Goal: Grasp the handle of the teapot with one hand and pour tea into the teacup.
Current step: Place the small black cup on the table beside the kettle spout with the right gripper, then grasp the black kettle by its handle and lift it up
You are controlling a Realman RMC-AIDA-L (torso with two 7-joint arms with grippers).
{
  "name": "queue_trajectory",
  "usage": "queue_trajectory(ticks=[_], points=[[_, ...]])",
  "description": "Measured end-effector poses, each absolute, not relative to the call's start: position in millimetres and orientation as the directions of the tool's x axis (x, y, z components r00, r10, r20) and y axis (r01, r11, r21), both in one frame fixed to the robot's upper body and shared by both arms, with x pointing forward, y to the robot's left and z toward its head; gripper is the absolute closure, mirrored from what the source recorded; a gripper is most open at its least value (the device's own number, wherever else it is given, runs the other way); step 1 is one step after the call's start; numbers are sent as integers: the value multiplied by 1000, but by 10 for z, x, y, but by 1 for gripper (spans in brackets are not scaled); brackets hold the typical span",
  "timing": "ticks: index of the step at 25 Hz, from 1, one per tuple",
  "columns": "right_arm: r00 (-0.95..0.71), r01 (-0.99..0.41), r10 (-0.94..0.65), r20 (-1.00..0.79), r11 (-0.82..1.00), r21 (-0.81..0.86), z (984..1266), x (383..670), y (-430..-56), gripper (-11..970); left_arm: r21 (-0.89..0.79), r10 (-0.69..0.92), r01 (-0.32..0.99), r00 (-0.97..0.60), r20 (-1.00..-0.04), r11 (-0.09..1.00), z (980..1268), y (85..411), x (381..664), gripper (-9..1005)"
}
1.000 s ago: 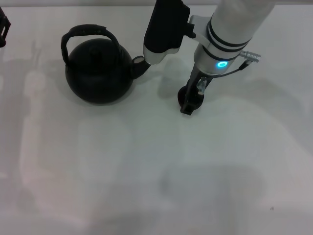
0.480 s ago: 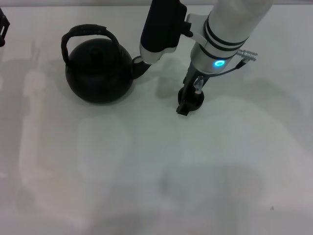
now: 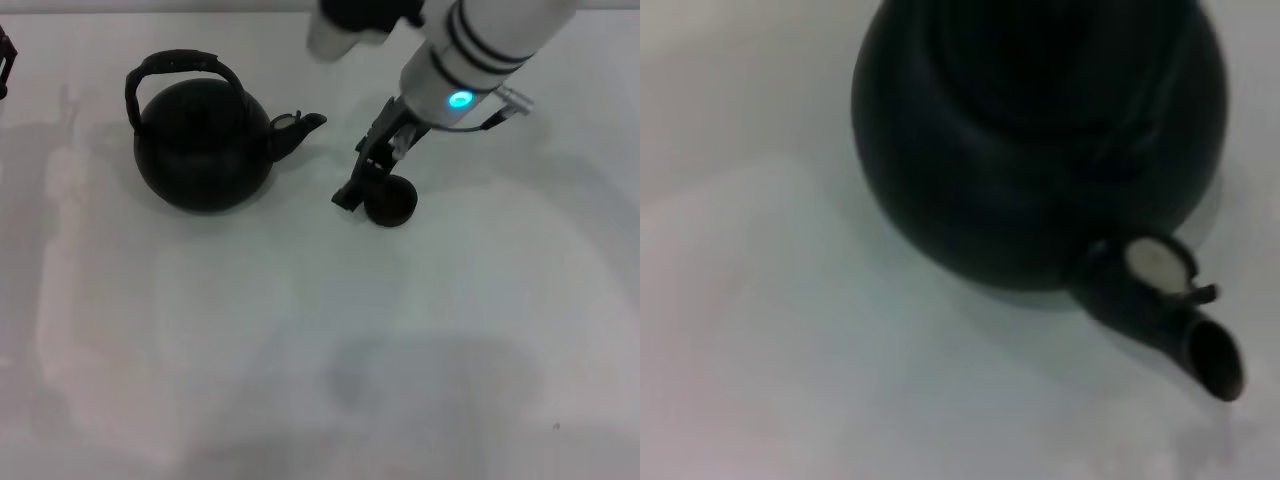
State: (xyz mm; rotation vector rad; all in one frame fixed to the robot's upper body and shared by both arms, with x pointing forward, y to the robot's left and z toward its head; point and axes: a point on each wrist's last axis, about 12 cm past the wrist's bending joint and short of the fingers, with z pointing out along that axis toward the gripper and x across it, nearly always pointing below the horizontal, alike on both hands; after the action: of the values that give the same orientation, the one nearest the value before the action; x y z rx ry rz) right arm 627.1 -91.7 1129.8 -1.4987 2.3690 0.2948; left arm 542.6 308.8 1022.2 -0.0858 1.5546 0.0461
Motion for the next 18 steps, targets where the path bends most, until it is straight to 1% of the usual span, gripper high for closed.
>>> queue_trajectory(ticks=[5, 8, 9, 11, 13, 15, 17, 18], points=[[-495, -853, -728, -474, 511, 105, 11336, 6349, -1167, 120, -26, -25, -84, 16, -1000, 996, 10221, 3089, 5424, 170], [-581, -783, -564, -587, 583, 215, 11360, 6413, -1409, 121, -31, -29, -92, 20, -999, 995, 10225, 3096, 5425, 170], [-610, -748, -478, -632, 611, 260, 11366, 6440, -1529, 121, -36, -33, -101, 25, -999, 994, 10229, 3106, 5421, 170], [-646, -653, -232, -727, 661, 369, 11383, 6502, -1832, 121, -47, -43, -119, 37, -998, 992, 10234, 3121, 5406, 170], [-637, -568, -16, -771, 686, 455, 11373, 6531, -2114, 122, -55, -49, -129, 49, -998, 990, 10237, 3132, 5384, 170], [-589, -466, 220, -778, 693, 549, 11340, 6531, -2446, 122, -59, -51, -140, 59, -997, 988, 10238, 3150, 5360, 170], [-496, -392, 413, -764, 678, 622, 11291, 6485, -2739, 123, -64, -55, -150, 63, -996, 987, 10237, 3168, 5345, 170], [-454, -374, 463, -761, 676, 635, 11266, 6458, -2830, 123, -69, -59, -153, 65, -996, 986, 10237, 3173, 5343, 170]])
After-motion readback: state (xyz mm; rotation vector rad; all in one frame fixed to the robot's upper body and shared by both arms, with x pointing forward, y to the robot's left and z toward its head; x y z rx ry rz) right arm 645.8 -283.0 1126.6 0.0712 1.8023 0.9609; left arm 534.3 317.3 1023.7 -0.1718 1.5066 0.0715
